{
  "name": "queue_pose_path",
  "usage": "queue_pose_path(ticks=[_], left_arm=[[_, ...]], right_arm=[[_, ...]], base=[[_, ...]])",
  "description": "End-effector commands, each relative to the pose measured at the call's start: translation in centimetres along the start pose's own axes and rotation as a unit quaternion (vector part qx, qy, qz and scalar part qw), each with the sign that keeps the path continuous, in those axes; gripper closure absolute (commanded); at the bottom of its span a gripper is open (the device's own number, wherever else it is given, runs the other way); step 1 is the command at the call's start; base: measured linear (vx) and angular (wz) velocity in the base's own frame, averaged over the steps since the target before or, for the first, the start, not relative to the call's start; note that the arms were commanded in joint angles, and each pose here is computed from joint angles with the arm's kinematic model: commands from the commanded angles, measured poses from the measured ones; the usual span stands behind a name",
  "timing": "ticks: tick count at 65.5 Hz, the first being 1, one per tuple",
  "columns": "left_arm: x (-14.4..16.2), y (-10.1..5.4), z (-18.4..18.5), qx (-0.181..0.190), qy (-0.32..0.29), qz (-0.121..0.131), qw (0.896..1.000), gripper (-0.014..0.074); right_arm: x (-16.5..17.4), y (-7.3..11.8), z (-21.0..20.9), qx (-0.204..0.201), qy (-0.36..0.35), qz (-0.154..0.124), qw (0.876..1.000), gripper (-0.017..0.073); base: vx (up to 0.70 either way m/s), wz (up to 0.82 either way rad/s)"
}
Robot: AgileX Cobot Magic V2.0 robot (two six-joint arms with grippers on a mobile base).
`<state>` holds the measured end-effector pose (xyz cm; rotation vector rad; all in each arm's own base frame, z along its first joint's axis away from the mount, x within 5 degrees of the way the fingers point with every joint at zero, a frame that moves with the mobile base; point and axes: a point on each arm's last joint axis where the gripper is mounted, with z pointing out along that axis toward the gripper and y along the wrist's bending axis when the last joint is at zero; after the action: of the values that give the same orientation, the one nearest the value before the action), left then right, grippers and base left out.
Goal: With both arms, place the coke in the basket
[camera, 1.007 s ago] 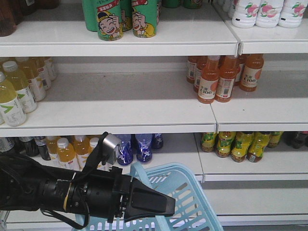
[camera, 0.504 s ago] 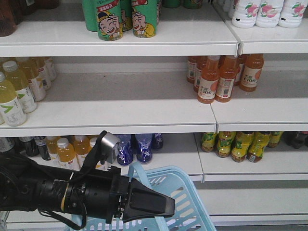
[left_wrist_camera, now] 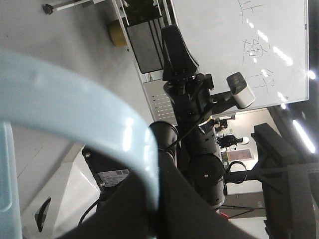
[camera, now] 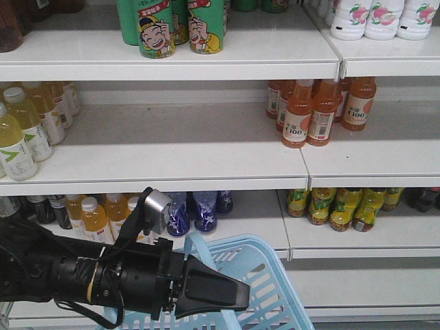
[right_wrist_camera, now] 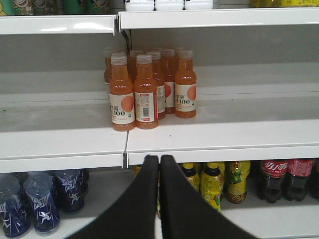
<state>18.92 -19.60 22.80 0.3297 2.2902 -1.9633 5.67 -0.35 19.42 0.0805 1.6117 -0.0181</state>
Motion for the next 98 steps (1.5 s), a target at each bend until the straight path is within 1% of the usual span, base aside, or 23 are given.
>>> queue_pose_path(ticks=[1,43,98], left_arm=[[0.51,-3.39,-0.42,0.122,0.033,0.015,0.992,0.0601],[0.51,-3.39,-0.42,0.122,0.033,0.015,0.992,0.0601],[0.51,-3.39,-0.42,0.122,0.033,0.015,0.992,0.0601]], right_arm=[[-0.29,-0.02,-0.08,0.002,-0.040,-0.007,0.999,0.0564],[-0.29,-0.02,-0.08,0.002,-0.040,-0.007,0.999,0.0564],[-0.29,-0.02,-0.08,0.002,-0.040,-0.007,0.999,0.0564]], base=[[0.00,0.00],[0.00,-0.12],[0.02,-0.39]])
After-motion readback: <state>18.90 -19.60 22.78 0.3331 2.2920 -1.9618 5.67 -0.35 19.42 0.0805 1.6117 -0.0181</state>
